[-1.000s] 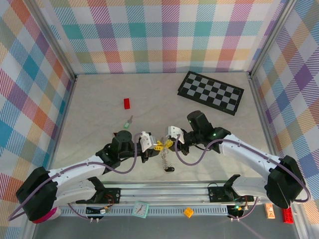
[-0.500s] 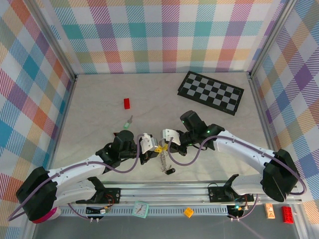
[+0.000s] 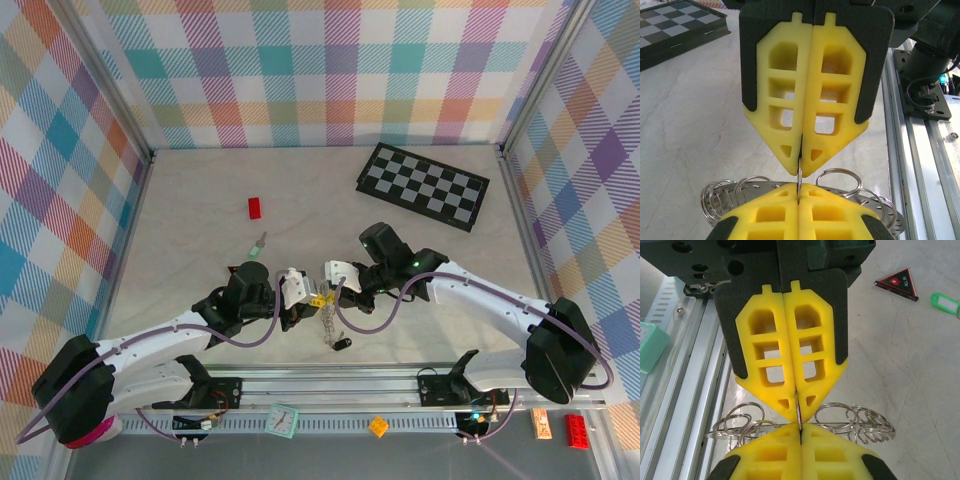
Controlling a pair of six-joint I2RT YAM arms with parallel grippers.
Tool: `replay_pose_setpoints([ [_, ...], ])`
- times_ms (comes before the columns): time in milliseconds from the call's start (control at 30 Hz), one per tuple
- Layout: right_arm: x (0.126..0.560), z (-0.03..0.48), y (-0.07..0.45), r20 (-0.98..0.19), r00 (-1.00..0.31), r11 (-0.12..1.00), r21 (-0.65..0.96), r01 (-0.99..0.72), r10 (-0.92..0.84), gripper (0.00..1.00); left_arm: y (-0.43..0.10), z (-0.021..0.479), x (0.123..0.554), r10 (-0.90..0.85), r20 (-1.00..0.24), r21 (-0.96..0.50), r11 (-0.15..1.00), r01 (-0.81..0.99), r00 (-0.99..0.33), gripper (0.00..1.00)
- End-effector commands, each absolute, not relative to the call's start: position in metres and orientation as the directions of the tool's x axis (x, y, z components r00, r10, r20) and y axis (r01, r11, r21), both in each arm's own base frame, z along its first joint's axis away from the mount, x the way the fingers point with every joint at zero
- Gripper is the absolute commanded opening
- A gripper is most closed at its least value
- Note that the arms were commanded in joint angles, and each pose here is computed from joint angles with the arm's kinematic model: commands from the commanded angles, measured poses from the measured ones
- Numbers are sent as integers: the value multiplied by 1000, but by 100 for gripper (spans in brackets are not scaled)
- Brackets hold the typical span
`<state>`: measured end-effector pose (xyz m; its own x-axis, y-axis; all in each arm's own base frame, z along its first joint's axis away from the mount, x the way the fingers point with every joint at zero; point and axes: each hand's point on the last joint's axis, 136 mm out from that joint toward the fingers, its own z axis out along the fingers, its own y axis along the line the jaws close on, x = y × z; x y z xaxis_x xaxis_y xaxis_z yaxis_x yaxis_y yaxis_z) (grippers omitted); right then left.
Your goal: Put the keys on the keyring
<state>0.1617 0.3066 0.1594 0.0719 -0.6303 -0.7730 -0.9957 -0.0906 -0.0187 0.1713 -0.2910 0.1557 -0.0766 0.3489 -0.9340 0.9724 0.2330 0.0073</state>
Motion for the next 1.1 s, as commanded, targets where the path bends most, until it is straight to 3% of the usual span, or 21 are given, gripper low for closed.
replay_pose_setpoints([
  [0, 155, 181, 316, -836, 80, -109, -25, -994, -543, 13, -297, 194, 181, 237, -971, 79, 257, 963, 16, 0],
  [33, 158, 184, 313, -848, 66, -86, -24, -996, -525, 18, -296, 192, 181, 238, -971, 77, 262, 962, 13, 0],
  [233, 160, 178, 300, -850, 31, -42, -11, -999, -526, 25, -291, 188, 176, 237, -972, 71, 265, 962, 6, 0],
  [567, 167, 173, 304, -850, 43, -31, -32, -999, -525, 27, -293, 184, 174, 249, -968, 56, 247, 967, -8, 0],
  [900, 168, 176, 307, -859, 44, -38, -29, -999, -511, 23, -295, 179, 174, 264, -964, 41, 232, 972, -23, 0],
  [1067, 164, 173, 309, -856, 34, -65, -1, -998, -516, 8, -296, 180, 174, 260, -965, 43, 234, 971, -20, 0],
])
